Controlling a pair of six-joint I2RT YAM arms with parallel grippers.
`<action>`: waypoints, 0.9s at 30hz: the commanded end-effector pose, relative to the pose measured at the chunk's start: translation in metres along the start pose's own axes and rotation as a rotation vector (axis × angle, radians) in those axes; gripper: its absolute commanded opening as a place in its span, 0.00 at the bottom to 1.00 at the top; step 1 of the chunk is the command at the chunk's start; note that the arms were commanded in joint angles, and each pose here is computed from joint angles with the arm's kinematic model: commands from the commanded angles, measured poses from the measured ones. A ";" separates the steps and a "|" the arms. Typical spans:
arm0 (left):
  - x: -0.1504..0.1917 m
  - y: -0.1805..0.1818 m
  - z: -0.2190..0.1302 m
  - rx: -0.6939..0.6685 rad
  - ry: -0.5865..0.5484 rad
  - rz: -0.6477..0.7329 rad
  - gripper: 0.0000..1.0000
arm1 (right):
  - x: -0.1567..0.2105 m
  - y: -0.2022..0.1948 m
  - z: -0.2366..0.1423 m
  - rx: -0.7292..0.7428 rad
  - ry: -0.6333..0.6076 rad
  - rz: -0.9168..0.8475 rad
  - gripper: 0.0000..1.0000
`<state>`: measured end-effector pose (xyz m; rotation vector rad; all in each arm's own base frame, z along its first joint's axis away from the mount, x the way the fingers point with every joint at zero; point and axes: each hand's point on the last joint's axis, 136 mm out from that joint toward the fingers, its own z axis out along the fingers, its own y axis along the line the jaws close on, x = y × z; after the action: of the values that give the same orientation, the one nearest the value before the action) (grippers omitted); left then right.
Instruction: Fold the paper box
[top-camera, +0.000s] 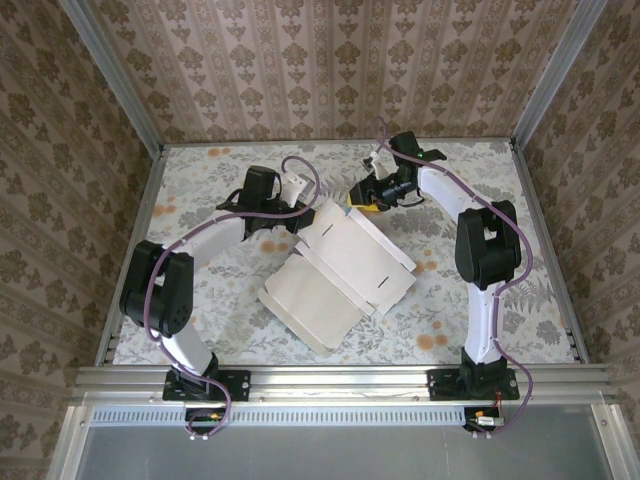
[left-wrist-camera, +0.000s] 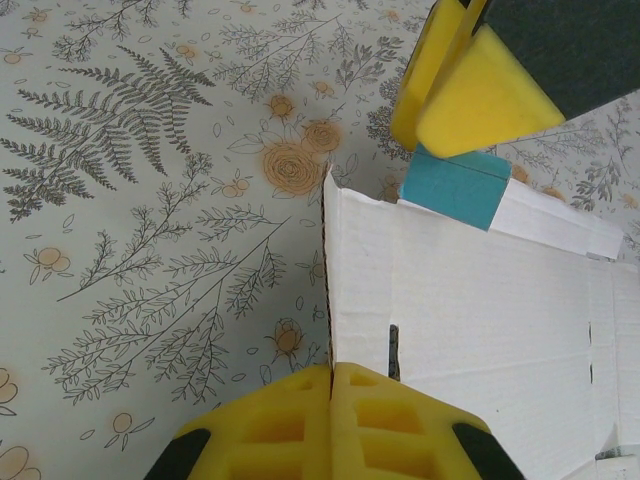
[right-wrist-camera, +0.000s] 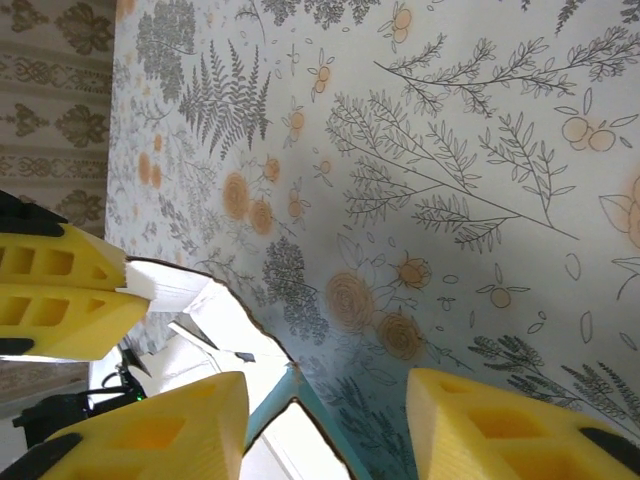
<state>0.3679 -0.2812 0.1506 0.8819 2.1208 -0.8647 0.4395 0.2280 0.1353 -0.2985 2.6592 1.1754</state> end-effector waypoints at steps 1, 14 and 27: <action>-0.002 -0.004 -0.002 0.008 -0.007 0.013 0.00 | 0.002 0.018 -0.011 -0.053 -0.008 -0.040 0.44; -0.001 -0.016 0.004 0.033 0.001 0.028 0.00 | 0.006 0.019 -0.011 -0.059 0.012 -0.051 0.27; 0.001 -0.015 0.006 0.029 0.006 0.027 0.00 | 0.021 0.015 -0.011 -0.050 0.035 -0.045 0.45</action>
<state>0.3577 -0.2940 0.1506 0.9219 2.1111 -0.8822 0.4267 0.2278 0.1297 -0.3543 2.6671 1.1982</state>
